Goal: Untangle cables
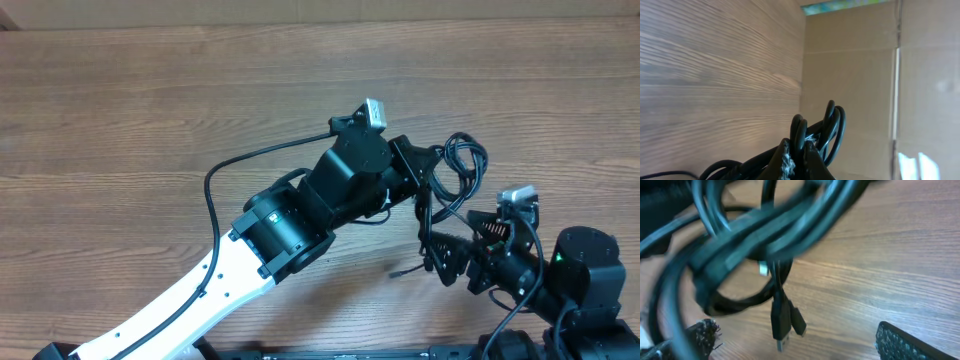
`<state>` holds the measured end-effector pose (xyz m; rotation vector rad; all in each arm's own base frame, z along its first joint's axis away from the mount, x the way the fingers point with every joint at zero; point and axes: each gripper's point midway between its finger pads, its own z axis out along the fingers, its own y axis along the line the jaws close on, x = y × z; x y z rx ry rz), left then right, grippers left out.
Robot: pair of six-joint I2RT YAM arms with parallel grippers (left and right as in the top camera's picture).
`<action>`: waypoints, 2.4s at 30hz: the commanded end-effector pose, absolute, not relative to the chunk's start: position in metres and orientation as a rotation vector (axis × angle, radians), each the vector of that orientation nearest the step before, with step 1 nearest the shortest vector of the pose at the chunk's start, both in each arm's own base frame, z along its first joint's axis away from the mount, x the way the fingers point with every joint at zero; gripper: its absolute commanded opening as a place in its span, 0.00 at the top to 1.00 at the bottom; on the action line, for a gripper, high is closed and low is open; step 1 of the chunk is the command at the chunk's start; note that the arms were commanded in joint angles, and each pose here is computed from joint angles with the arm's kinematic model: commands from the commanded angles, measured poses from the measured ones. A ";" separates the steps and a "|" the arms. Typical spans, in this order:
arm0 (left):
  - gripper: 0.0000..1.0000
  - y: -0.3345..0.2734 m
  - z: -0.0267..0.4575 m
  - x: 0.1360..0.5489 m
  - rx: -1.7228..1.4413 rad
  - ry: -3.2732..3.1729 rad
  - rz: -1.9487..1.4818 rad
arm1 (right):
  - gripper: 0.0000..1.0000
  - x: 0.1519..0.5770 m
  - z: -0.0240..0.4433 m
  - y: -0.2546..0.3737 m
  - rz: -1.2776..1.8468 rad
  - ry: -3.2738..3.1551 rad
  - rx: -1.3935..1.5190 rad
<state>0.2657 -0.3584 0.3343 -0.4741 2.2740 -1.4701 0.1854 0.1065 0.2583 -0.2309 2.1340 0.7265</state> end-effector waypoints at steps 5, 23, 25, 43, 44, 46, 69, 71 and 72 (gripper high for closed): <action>0.96 -0.362 0.346 0.265 -0.464 2.238 -1.513 | 0.00 0.181 0.263 0.106 0.667 2.103 -0.330; 0.96 -0.321 0.310 0.288 0.162 2.171 -0.787 | 0.00 0.196 0.253 0.073 0.533 2.169 -0.027; 0.96 -0.328 0.311 0.282 0.288 2.154 -0.790 | 0.00 0.198 0.257 0.074 0.567 2.156 0.026; 0.96 -0.382 0.335 0.181 1.165 1.831 -1.240 | 0.00 0.195 0.271 0.093 0.693 2.108 -0.064; 0.96 -0.383 0.338 0.174 1.221 1.785 -1.262 | 0.00 0.195 0.271 0.093 0.694 2.106 -0.065; 0.96 -0.383 0.339 0.167 1.274 1.740 -1.282 | 0.00 0.195 0.271 0.094 0.694 2.105 -0.066; 0.00 -0.363 0.309 0.213 0.920 2.079 -1.085 | 0.96 0.194 0.274 0.098 0.703 2.088 -0.118; 0.00 -0.353 0.302 0.222 0.810 2.173 -1.097 | 0.96 0.197 0.269 0.090 0.653 2.107 -0.082; 0.00 -0.347 0.299 0.228 0.748 2.217 -1.099 | 0.96 0.197 0.267 0.088 0.641 2.114 -0.073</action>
